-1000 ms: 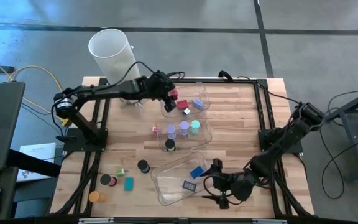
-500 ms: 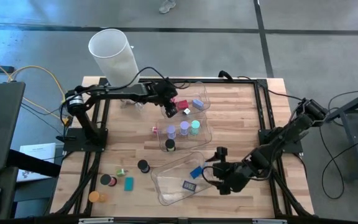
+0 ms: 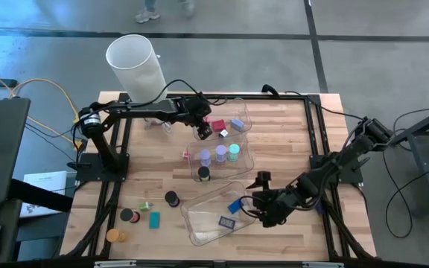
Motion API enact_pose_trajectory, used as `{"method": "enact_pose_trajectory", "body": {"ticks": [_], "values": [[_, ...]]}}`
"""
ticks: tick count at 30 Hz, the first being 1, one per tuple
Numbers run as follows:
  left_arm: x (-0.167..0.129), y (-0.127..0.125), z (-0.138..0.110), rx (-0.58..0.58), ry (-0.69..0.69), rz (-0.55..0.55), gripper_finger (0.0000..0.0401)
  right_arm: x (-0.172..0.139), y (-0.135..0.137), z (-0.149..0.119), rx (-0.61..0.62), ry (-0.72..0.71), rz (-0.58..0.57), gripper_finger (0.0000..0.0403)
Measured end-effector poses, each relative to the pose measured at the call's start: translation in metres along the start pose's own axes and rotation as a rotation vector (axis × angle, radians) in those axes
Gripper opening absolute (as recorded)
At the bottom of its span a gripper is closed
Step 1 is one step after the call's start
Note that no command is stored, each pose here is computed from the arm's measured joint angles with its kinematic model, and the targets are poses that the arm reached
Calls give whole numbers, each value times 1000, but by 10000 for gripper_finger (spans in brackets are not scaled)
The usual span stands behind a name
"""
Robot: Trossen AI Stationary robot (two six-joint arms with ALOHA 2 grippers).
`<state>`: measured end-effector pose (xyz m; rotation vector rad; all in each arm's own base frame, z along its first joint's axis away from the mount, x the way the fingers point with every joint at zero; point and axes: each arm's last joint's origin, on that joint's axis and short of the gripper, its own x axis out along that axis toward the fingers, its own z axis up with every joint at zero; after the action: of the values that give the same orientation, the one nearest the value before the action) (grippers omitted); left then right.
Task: Pick & Place Office items
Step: Put the red charger adapter into the top transparent bin, then put the dark blue digital clock into the bottom transparent bin
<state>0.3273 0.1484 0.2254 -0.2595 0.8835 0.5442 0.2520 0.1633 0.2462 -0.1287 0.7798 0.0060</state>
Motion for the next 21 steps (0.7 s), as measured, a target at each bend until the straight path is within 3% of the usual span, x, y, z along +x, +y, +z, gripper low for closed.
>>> {"method": "enact_pose_trajectory", "body": {"ticks": [4,12,21], "values": [[1,0,0,-4,-3,-1,267,1,-2,0,-6,19,26,362],[-7,-2,5,-1,-45,-6,274,1,-2,-2,2,39,44,362],[-89,-39,27,134,-299,-28,276,1,-1,-2,34,56,84,362]]}}
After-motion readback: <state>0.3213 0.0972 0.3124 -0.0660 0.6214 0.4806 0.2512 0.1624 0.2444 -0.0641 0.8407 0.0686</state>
